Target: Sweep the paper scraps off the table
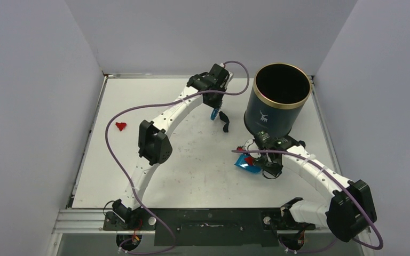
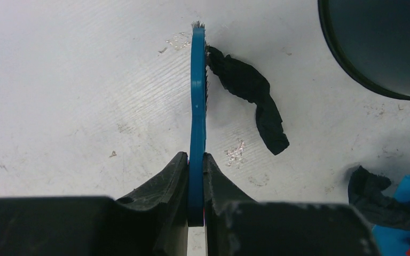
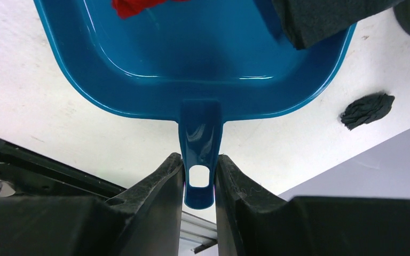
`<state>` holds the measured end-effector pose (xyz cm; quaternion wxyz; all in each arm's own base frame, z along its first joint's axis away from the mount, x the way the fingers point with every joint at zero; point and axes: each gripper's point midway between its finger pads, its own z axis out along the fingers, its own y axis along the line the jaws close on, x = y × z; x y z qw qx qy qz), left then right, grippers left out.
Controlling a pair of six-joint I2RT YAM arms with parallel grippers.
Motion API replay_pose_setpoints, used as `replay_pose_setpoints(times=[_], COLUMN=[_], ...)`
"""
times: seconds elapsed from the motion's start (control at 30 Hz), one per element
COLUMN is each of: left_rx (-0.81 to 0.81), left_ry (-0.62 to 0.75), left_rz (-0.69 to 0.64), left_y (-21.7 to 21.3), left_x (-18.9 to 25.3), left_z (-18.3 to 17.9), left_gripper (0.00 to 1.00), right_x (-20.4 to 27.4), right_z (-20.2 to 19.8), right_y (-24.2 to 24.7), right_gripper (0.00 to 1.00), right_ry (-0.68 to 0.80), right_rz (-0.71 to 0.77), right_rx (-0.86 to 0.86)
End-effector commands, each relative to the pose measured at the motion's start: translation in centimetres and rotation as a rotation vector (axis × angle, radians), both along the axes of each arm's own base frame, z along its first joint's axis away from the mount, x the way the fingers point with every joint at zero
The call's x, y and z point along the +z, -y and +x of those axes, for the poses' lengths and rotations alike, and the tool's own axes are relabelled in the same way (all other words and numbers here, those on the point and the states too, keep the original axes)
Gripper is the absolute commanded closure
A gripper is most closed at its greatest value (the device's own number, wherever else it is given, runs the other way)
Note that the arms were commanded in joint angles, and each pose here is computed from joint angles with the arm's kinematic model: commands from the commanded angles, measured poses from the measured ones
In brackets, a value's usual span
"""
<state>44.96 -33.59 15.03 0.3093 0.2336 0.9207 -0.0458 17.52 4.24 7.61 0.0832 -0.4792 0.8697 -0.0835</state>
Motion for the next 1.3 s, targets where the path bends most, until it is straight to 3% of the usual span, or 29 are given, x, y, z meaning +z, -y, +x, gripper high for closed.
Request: replay_pose_setpoints(times=[0.0, 0.43, 0.67, 0.87, 1.27], left_rx=[-0.117, -0.321, -0.353, -0.397, -0.261], left_ry=[0.0, -0.301, -0.396, -0.426, -0.333], left_rz=[-0.099, -0.064, -0.232, -0.411, -0.352], left_y=[2.6, 4.1, 5.1, 7.0, 2.1], left_x=[0.8, -5.5, -6.1, -3.7, 1.4], left_z=[0.3, -9.8, -17.0, -21.9, -22.2], left_gripper=[1.0, 1.0, 1.0, 1.0, 1.0], right_x=[-0.2, -1.9, -2.8, -3.6, -1.9], right_z=[1.5, 2.7, 3.0, 3.3, 2.7], right_y=[1.1, 1.9, 2.1, 1.6, 1.4], right_gripper=[0.95, 0.95, 0.95, 0.95, 0.95], right_ry=[0.036, -0.012, -0.018, -0.028, -0.001], right_rz=[-0.055, -0.128, -0.15, -0.129, -0.086], right_rx=[-0.08, -0.089, -0.077, -0.078, -0.097])
